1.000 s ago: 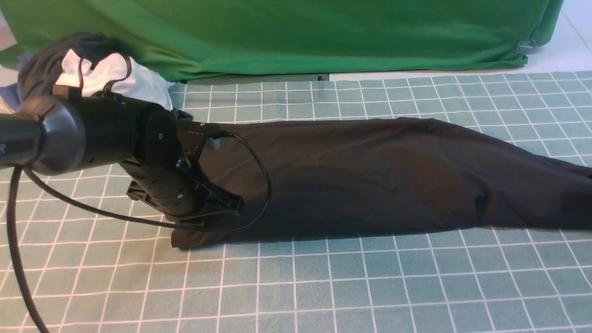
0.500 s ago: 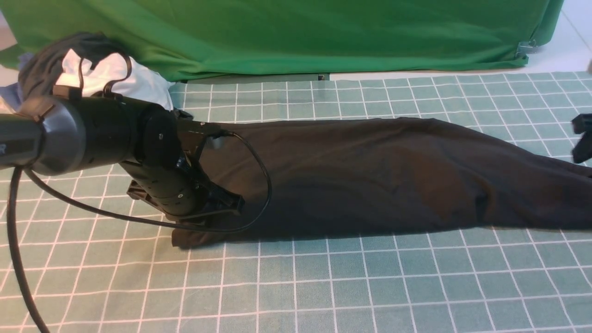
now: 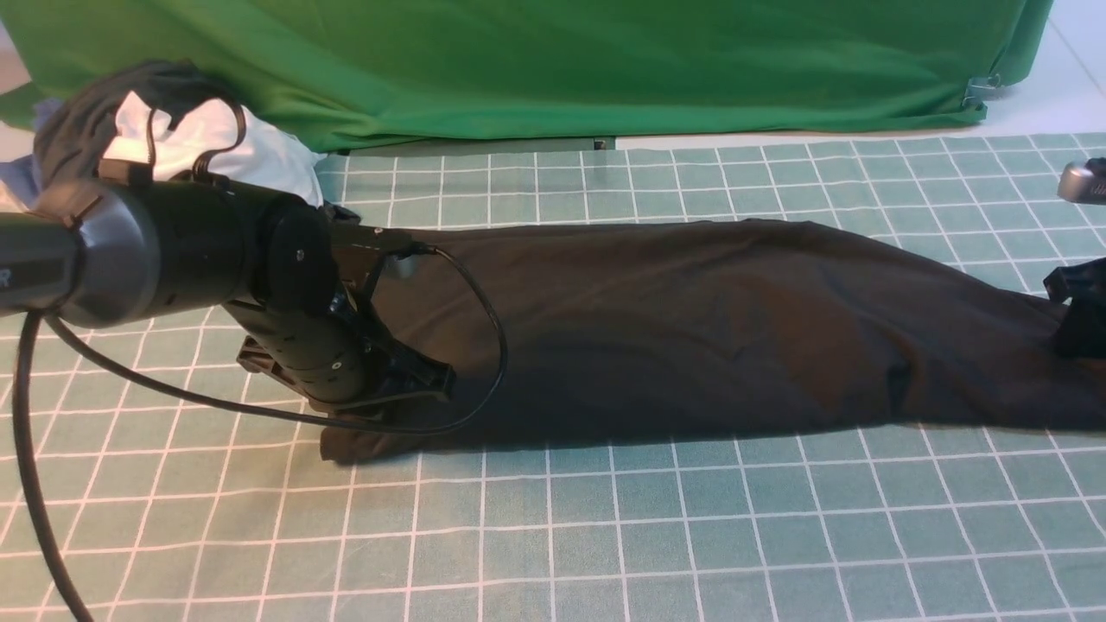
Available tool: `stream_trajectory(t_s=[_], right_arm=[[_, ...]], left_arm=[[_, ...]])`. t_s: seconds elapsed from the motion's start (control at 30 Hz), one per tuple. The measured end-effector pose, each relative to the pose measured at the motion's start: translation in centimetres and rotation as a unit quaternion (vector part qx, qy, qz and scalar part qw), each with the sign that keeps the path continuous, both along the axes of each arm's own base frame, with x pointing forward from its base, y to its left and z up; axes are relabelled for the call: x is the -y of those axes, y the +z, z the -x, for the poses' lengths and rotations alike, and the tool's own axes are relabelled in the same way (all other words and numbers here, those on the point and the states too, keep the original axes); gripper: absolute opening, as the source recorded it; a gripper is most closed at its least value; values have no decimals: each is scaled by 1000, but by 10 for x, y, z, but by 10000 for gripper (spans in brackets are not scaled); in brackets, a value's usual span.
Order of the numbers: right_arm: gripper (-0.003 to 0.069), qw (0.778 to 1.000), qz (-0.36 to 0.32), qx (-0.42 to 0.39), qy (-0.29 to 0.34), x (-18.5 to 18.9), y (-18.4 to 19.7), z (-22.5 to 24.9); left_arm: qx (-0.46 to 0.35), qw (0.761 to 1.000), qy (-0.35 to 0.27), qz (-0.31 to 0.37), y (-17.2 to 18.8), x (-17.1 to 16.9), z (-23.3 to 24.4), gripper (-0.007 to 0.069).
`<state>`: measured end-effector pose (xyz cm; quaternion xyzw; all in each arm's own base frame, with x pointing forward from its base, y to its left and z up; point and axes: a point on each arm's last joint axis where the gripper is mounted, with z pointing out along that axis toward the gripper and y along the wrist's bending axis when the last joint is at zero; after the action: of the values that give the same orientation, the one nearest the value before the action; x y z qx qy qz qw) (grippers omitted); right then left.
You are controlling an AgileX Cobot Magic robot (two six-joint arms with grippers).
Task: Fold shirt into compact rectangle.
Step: 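Pull the folded dark garment lengthwise by its ends to straighten it flat on the table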
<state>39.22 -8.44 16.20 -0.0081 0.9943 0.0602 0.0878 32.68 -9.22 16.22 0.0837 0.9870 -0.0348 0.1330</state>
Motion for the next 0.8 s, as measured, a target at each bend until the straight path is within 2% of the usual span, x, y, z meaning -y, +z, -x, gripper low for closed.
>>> stream_trajectory(t_s=[0.07,0.1,0.47,0.73,0.8], right_arm=[[32,1000,3,0,3,0,0,0],[24,1000,5,-1,5,1,0,0],[18,996,72,44,3,10,35,4],[20,993,90,71,3,13,34,-2],[40,993,93,70,2,14,29,-4]], left_arm=[[0,1000,0,0,0,0,0,7],[0,1000,0,0,0,0,0,7],[2,1000,-1,0,0,0,0,7],[2,1000,-1,0,0,0,0,7],[3,1000,-1,0,0,0,0,7]])
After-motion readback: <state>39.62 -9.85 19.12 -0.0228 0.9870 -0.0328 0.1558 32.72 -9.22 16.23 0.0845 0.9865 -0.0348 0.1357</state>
